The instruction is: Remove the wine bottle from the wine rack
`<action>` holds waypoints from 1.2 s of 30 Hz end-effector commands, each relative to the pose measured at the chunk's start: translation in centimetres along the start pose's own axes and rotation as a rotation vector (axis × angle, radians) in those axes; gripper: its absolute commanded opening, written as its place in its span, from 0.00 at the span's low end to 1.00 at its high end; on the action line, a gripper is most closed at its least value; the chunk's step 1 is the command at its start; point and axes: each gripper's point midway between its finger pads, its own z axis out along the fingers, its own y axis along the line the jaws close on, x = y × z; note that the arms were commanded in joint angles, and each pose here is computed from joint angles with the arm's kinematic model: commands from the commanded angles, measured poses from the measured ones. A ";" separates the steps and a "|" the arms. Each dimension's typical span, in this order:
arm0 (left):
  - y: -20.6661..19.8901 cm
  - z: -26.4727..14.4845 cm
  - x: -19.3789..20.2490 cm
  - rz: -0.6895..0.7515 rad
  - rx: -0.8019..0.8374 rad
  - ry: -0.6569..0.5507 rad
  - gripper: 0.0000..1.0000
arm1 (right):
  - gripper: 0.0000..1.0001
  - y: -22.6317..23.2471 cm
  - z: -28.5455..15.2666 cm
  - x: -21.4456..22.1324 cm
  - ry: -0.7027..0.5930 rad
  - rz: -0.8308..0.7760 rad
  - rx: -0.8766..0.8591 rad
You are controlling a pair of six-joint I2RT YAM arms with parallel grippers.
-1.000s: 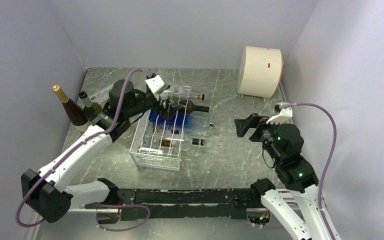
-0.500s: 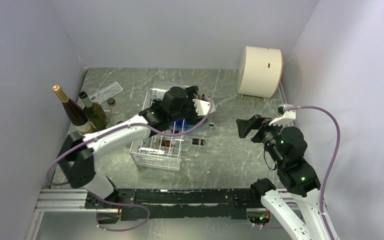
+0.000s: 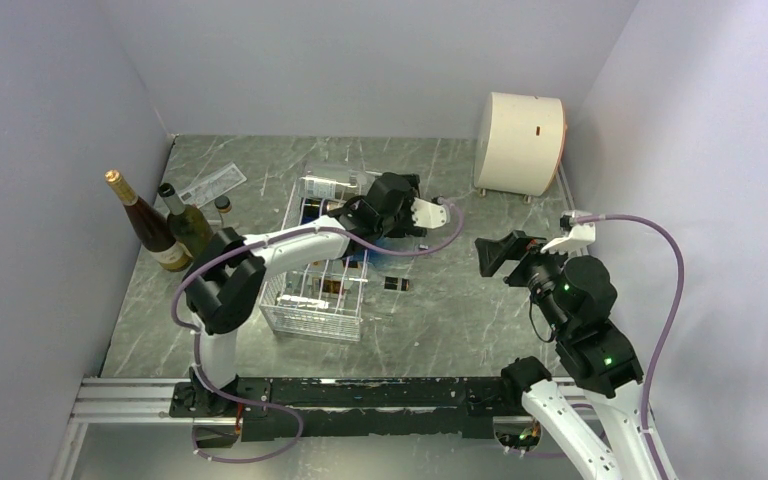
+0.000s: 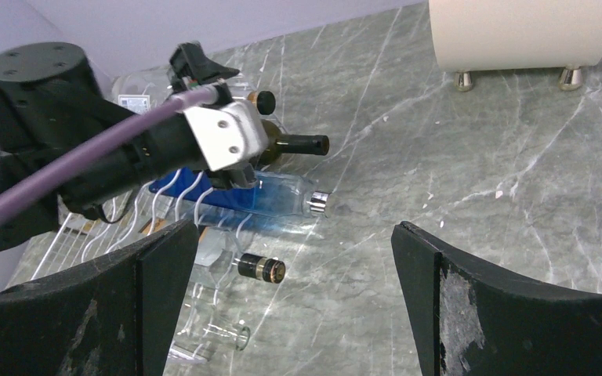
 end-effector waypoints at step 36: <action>12.2 -6.1 -2.1 0.082 -0.476 0.005 0.07 | 1.00 -0.6 -1.1 -1.7 -0.091 0.037 0.032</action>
